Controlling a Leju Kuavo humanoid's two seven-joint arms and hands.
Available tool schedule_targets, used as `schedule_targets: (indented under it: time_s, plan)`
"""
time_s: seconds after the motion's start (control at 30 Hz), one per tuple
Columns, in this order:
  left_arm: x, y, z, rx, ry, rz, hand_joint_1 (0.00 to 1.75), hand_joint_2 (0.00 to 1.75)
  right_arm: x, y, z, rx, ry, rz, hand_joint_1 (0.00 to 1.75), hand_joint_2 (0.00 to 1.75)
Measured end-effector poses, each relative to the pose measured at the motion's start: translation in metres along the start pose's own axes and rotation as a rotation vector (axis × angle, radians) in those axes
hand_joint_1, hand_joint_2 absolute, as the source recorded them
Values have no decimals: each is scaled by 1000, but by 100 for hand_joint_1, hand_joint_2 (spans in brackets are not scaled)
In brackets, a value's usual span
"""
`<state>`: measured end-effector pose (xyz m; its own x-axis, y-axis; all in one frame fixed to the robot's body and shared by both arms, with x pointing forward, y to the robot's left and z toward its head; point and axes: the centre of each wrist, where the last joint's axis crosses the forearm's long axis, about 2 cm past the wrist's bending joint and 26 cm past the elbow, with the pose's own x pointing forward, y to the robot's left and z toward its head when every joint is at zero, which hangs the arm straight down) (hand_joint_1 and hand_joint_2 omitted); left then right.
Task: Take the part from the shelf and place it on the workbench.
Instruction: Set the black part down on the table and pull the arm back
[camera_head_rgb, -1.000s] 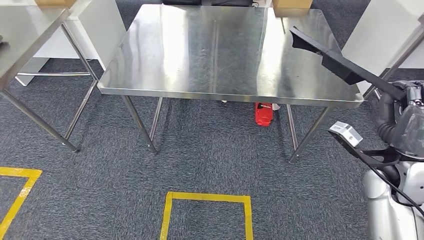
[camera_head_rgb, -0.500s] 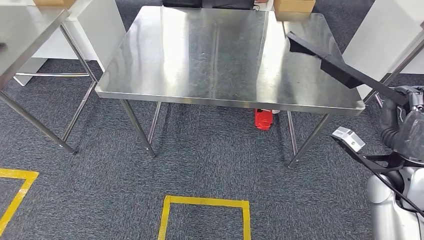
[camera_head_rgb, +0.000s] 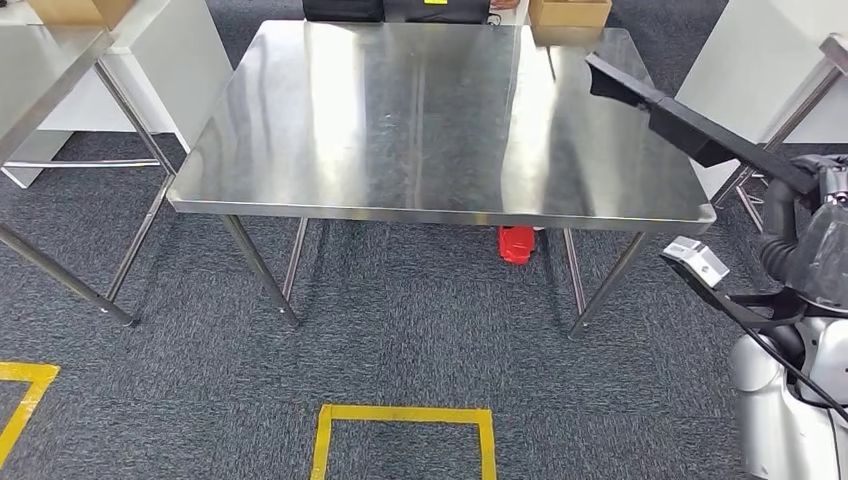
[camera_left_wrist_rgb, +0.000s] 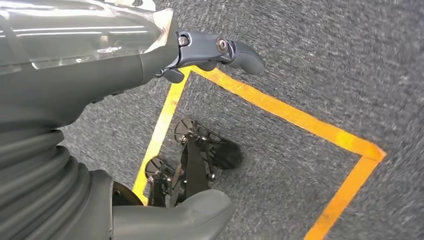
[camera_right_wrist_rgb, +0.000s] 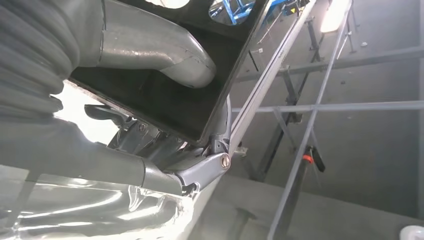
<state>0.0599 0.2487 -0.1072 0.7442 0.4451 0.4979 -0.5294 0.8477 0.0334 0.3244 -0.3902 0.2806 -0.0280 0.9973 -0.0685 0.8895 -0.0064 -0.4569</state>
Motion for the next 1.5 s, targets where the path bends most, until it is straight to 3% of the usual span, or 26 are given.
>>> schedule_targets:
  time_s: [0.93, 1.5]
  plan:
    - [2, 0, -1, -12, -2, -5, 0, 175, 14, 14, -13, 21, -18, 45, 175, 175]
    - [6, -3, -2, -24, -1, -19, 0, 175, 2, 20, -3, 80, -8, 112, 175, 175]
